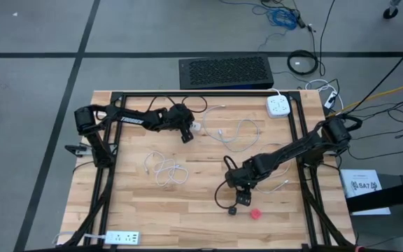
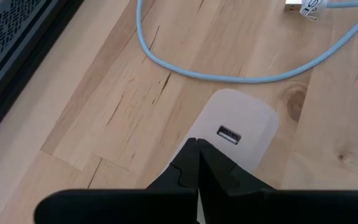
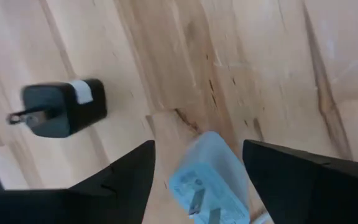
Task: Insert USB
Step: Insert the white charger adapter into the white outlet extension
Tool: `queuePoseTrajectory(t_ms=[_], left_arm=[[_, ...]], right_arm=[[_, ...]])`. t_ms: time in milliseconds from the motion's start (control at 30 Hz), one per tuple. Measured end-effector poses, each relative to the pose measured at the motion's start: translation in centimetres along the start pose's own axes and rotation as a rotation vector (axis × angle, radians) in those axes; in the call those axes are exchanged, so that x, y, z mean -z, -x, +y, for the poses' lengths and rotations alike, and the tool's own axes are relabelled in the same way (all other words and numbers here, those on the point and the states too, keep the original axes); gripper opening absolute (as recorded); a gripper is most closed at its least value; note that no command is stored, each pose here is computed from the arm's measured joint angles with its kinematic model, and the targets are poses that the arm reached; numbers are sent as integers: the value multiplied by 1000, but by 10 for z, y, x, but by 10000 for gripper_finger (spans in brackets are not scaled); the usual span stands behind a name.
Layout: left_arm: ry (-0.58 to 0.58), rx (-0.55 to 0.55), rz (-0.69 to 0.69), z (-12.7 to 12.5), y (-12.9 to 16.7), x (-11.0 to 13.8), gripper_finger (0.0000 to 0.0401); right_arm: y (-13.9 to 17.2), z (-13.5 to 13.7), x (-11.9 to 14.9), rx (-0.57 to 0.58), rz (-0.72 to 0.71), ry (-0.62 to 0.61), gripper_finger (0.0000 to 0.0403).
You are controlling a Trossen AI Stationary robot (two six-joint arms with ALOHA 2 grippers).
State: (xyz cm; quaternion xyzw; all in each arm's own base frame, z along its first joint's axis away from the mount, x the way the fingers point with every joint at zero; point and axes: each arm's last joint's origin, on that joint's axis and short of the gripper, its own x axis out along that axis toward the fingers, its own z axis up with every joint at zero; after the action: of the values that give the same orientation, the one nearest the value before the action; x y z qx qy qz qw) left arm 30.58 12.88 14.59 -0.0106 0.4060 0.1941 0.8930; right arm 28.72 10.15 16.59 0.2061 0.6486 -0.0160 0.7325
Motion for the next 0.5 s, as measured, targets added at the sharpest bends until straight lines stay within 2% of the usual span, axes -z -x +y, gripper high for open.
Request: queuePoseTrajectory(t_ms=[133,233,500], left_arm=[[0,0,0,0,0,0,2],[0,0,0,0,0,0,2],[0,0,-1,0,0,0,2]], right_arm=[[-7,-2,1,23,31,-2,203],[-6,-2,1,25,35,18,200],[22,8,-8,121,41,189,258]])
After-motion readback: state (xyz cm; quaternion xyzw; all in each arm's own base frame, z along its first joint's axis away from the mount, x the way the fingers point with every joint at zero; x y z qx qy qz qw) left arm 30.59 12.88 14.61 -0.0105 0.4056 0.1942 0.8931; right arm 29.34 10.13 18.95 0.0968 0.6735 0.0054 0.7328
